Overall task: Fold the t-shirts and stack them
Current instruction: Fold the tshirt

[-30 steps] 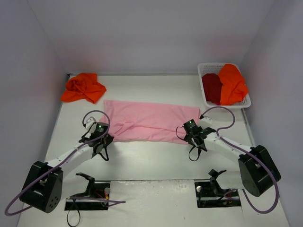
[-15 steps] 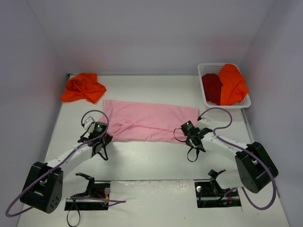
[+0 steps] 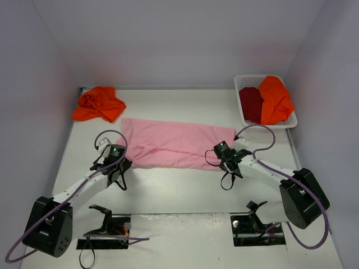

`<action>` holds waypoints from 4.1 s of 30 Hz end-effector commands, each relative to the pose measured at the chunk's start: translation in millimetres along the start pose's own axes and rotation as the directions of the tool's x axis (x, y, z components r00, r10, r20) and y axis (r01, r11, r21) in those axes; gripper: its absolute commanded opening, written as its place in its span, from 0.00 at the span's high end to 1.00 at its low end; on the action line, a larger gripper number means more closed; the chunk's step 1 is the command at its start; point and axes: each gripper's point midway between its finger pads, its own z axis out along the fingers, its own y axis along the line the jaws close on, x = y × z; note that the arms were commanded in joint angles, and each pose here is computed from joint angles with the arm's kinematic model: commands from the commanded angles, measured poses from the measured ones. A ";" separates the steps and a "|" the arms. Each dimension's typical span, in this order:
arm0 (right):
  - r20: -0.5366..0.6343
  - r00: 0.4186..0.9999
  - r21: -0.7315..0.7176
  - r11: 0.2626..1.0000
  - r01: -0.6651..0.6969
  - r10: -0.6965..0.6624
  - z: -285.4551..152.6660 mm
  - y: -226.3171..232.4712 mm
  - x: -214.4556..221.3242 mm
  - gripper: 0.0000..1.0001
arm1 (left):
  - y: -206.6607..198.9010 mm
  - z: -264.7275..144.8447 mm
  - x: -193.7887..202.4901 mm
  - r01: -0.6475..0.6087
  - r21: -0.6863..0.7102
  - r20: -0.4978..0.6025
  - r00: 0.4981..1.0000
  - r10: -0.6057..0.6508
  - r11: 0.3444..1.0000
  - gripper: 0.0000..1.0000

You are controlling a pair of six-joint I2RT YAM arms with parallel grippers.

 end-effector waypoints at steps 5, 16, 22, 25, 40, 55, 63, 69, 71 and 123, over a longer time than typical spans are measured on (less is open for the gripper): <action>0.145 0.989 -0.028 0.999 -0.017 0.021 -29.4 17.8 -54.5 1.00 | -21.6 -14.0 -37.3 0.006 0.051 0.086 0.996 -0.011 0.999 1.00; 0.198 0.980 -0.038 0.999 -0.005 0.012 -41.7 27.0 -78.9 1.00 | -45.1 -23.7 -63.4 -0.006 0.087 0.123 0.992 -0.005 0.996 1.00; 0.220 0.976 -0.024 1.000 0.003 0.003 -42.2 30.5 -88.3 1.00 | -53.6 -26.2 -76.1 0.003 0.101 0.139 0.990 -0.017 0.995 1.00; 0.232 0.973 -0.010 1.000 0.009 -0.006 -41.6 31.8 -94.7 1.00 | -57.1 -26.5 -81.2 0.002 0.106 0.144 0.989 -0.017 0.994 1.00; 0.265 0.964 0.007 1.000 0.014 -0.015 -34.2 39.6 -123.3 1.00 | -80.9 -26.0 -105.3 -0.009 0.131 0.175 0.985 -0.014 0.991 1.00; 0.272 0.962 0.005 1.000 0.030 -0.030 -13.8 58.1 -144.4 1.00 | -113.5 -11.4 -132.6 -0.004 0.159 0.193 0.981 -0.027 0.987 1.00; 0.261 0.964 0.024 0.999 0.036 -0.041 0.0 55.8 -144.6 1.00 | -127.3 8.3 -133.4 0.003 0.163 0.174 0.984 -0.032 0.987 1.00; 0.274 0.961 0.026 0.999 0.023 -0.029 5.0 53.0 -151.6 1.00 | -132.2 24.0 -130.2 0.005 0.153 0.158 0.987 -0.030 0.988 1.00; 0.276 0.961 0.028 0.999 0.020 -0.027 6.7 52.2 -154.8 1.00 | -134.4 26.8 -129.9 0.008 0.157 0.155 0.987 -0.033 0.988 1.00; 0.307 0.951 0.021 0.999 0.031 -0.036 19.0 65.6 -191.9 1.00 | -155.4 28.7 -182.0 0.013 0.159 0.249 0.967 -0.053 0.987 1.00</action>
